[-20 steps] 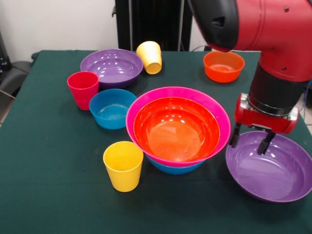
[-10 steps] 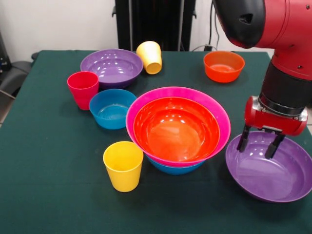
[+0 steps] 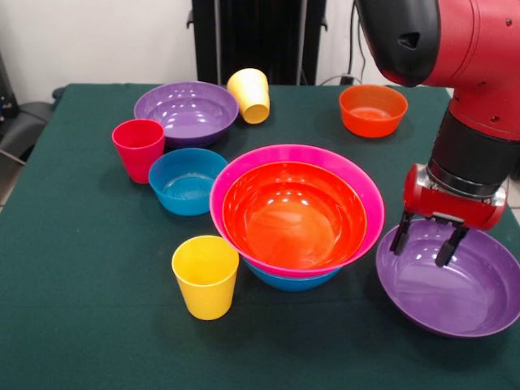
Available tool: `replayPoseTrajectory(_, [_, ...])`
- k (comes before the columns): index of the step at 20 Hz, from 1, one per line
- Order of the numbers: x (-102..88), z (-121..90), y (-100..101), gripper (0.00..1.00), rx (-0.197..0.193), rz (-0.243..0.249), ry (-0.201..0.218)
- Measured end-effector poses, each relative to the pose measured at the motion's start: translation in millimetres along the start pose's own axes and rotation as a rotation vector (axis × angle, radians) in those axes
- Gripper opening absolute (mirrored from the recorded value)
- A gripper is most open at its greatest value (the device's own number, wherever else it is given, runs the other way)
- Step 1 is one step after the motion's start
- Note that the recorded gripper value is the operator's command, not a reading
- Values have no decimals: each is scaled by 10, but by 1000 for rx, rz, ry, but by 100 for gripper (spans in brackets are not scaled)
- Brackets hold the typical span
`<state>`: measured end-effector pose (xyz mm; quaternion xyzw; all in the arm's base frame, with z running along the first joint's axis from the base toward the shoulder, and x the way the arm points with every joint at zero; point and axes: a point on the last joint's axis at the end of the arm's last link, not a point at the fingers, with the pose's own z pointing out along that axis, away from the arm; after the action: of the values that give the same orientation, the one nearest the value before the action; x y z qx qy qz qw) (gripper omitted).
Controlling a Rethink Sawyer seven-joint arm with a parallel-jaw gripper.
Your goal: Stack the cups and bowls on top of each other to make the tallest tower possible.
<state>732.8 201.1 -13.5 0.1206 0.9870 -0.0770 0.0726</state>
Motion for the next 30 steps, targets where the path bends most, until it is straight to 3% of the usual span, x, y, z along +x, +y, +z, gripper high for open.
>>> replayPoseTrajectory(8, [200, -63, 186, 100, -1, 32, 28])
replayPoseTrajectory(17, [542, -252, 689, 100, -23, 113, 49])
replayPoseTrajectory(24, [695, -350, 959, 100, -42, 165, 60])
replayPoseTrajectory(30, [755, -329, 1102, 100, -49, 180, 63])
